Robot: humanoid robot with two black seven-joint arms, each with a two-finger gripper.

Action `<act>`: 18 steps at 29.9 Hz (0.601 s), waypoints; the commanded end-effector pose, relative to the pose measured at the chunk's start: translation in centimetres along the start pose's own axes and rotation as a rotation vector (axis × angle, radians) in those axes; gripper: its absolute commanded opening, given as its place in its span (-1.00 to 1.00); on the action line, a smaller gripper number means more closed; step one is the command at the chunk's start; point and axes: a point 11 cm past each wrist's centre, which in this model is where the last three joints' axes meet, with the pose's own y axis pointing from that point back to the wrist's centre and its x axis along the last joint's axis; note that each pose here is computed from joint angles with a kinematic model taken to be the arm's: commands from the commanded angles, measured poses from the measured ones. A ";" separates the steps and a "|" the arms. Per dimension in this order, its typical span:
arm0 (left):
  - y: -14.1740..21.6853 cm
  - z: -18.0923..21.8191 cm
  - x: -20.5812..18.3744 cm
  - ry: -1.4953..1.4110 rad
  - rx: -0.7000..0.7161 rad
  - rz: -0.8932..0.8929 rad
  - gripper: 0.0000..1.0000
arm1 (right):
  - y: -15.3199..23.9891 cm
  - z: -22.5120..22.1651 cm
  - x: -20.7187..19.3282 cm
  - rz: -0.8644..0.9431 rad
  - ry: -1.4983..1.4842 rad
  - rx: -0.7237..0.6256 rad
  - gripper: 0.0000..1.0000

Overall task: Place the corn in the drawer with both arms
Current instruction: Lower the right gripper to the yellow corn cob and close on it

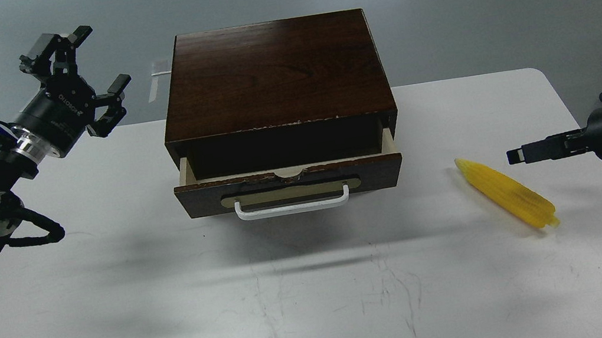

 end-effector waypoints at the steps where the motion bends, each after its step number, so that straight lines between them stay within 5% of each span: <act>1: 0.1 0.0 0.0 -0.003 0.003 -0.003 0.96 | -1.1 0.0 -0.1 -0.048 0.051 -0.030 1.00; 18: 0.1 0.2 0.1 -0.007 -0.003 0.000 0.96 | -5.6 -0.6 -1.7 -0.155 0.182 -0.069 0.92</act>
